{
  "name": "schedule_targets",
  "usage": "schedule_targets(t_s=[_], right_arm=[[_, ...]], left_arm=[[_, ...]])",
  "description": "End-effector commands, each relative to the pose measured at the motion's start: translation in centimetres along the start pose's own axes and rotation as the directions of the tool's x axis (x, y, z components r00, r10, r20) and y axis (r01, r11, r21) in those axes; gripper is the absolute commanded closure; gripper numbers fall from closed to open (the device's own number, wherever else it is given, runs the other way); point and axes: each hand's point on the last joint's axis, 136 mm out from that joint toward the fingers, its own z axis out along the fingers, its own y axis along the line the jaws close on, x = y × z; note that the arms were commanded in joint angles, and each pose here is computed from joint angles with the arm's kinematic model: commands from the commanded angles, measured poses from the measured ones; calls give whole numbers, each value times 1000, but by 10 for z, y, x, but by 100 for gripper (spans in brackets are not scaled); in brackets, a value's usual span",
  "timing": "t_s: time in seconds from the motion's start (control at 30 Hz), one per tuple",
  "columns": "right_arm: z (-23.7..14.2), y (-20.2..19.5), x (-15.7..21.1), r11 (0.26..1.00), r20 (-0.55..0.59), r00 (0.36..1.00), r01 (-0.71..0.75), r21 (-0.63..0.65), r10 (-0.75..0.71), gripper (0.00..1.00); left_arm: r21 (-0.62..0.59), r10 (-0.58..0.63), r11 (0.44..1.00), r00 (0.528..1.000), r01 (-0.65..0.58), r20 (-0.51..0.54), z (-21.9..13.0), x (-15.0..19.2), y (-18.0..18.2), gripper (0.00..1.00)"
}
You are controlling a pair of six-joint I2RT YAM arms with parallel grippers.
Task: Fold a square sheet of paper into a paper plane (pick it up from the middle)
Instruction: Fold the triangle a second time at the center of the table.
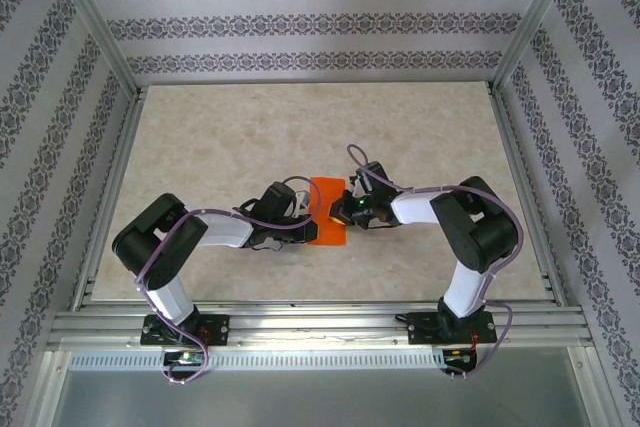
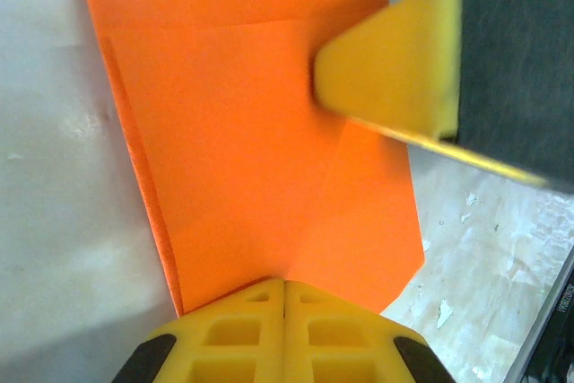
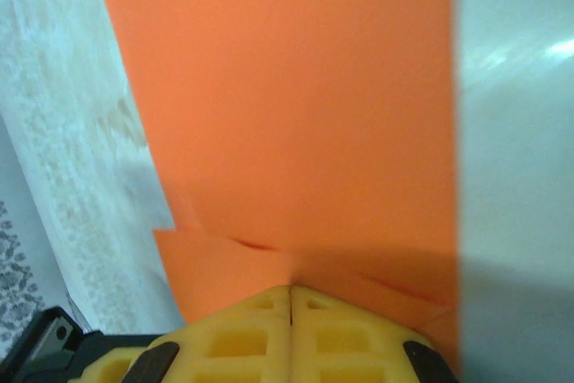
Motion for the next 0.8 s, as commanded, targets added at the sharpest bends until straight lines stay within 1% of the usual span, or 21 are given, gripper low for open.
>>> schedule_targets(t_s=[0.0,0.13,0.23,0.33,0.47,0.53,0.6,0.7,0.77], right_arm=[[-3,-28,-12,996,43,998,-49,79,46,100],[-12,-40,-25,994,91,993,-81,78,74,100],[-22,-34,-35,996,127,990,-68,63,60,100],[-30,-15,-39,1000,132,991,-15,21,13,100],[-39,15,-32,995,147,985,95,-14,-91,100],[-35,24,-22,992,124,985,123,-29,-118,100],[-26,31,-10,989,72,989,136,-48,-133,100],[-13,23,0,994,25,994,108,-28,-107,100],[-8,11,0,997,27,997,75,1,-75,100]], left_arm=[[-127,-50,991,994,38,-97,1,33,37,100],[-116,-52,992,994,41,-96,1,31,35,100],[-114,-49,993,994,38,-95,1,31,34,100],[-114,-46,993,994,35,-100,1,31,33,100],[-114,-47,993,994,36,-95,1,30,33,100],[-112,-48,993,994,37,-96,1,30,33,100],[-111,-50,993,994,40,-94,1,30,33,100],[-110,-49,993,995,39,-92,1,28,32,100],[-106,-47,994,995,37,-92,1,28,31,100]])
